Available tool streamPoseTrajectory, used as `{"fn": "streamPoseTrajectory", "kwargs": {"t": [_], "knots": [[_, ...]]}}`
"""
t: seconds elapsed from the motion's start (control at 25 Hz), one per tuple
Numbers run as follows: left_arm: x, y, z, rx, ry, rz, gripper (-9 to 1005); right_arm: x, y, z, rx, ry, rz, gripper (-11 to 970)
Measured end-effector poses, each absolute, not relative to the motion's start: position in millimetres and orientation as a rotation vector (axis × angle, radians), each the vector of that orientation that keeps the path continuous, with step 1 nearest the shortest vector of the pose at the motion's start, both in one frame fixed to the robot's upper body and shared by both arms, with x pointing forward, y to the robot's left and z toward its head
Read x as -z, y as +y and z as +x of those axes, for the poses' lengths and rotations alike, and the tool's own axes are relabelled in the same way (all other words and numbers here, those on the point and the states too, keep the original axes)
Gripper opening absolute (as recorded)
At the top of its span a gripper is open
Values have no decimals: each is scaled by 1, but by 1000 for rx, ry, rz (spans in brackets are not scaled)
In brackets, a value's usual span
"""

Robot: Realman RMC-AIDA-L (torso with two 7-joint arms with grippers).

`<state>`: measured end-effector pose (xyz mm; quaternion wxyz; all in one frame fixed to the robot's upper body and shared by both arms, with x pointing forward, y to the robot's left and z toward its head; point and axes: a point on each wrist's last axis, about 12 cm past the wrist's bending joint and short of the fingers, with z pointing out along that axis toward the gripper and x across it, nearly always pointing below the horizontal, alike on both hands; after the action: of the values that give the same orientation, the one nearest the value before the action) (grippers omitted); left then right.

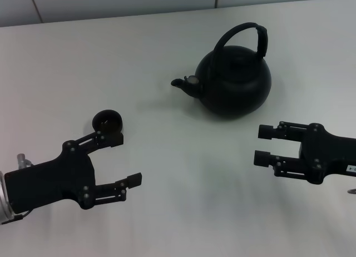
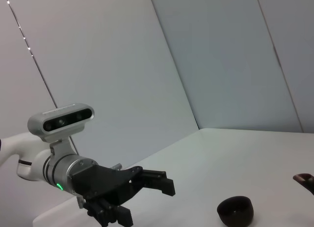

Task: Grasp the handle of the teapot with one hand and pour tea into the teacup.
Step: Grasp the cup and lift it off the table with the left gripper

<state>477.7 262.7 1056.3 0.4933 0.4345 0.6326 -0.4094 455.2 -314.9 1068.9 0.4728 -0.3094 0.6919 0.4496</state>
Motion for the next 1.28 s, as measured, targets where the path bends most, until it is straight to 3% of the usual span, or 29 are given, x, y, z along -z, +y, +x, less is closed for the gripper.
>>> {"fn": "streamPoseTrajectory", "kwargs": {"t": [1.0,1.28], "knots": [[-1025,266,493,726,1645,741,871,-1073,-313,462,-1099,1663,-753,668],[-1004,272,492,646,1788,672,871,-1076,-311,465,-1097,1646,-753,668]]}}
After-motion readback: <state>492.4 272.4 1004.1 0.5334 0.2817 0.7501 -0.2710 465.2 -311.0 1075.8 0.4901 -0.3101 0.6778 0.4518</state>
